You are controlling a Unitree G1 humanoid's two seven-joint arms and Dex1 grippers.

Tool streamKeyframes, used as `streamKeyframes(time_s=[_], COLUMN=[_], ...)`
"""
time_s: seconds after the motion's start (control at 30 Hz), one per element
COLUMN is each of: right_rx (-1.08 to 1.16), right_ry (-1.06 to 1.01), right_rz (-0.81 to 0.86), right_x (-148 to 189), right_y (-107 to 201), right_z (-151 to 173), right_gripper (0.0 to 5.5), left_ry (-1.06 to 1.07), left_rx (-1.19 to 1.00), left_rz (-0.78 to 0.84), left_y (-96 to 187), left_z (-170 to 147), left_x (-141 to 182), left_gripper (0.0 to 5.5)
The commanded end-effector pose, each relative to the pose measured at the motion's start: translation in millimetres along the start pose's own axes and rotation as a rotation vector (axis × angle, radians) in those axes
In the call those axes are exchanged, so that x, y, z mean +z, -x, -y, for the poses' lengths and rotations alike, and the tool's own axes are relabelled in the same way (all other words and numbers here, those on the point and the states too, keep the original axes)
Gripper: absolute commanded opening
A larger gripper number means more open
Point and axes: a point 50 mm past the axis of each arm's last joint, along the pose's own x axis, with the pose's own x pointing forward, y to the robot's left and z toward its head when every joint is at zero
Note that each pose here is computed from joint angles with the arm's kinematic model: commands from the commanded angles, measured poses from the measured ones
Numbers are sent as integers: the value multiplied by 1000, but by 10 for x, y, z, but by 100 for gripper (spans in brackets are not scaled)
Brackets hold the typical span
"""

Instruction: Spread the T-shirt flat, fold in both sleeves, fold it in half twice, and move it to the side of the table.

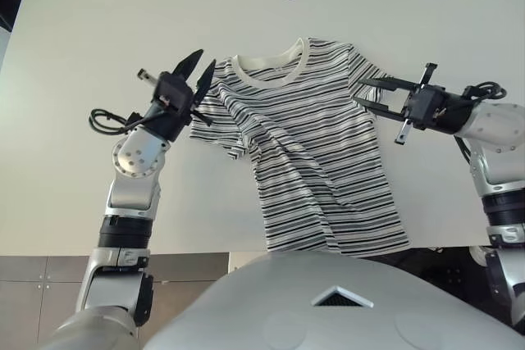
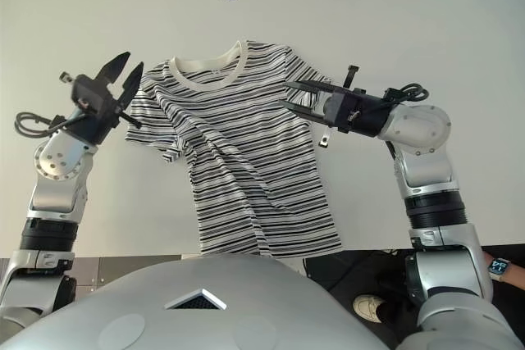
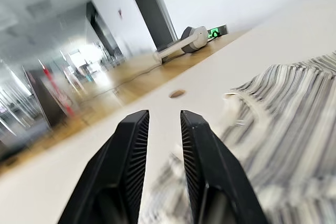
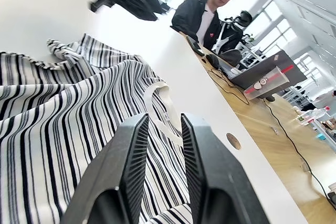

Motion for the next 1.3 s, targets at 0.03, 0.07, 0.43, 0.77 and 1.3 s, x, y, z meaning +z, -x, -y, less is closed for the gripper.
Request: streamKeyframes(time_s=[0.03,0.07,0.43,0.77,1.3], right_rx=[-29,-29,-14,-6,-8], right_ry=[22,18,10,11,10], right_rz=[10,9,-20,-29,-38], right_x=[3,-9,-87,-93,-102], right_y=[-41,-49,-88,-105,-102], right_z=[64,55,-40,-85,-94], right_gripper=[119,119,119,119,119], left_ry=[231,307,724,762,750], left_rx=[66,113,75,77,-20], left_rz=[-121,-153,-421,-556,-540], left_y=[259,328,584,715,739], left_z=[-118,-176,59,134,249], left_x=[-127,-178,-475,-701,-605], left_gripper=[154,168,248,221,13])
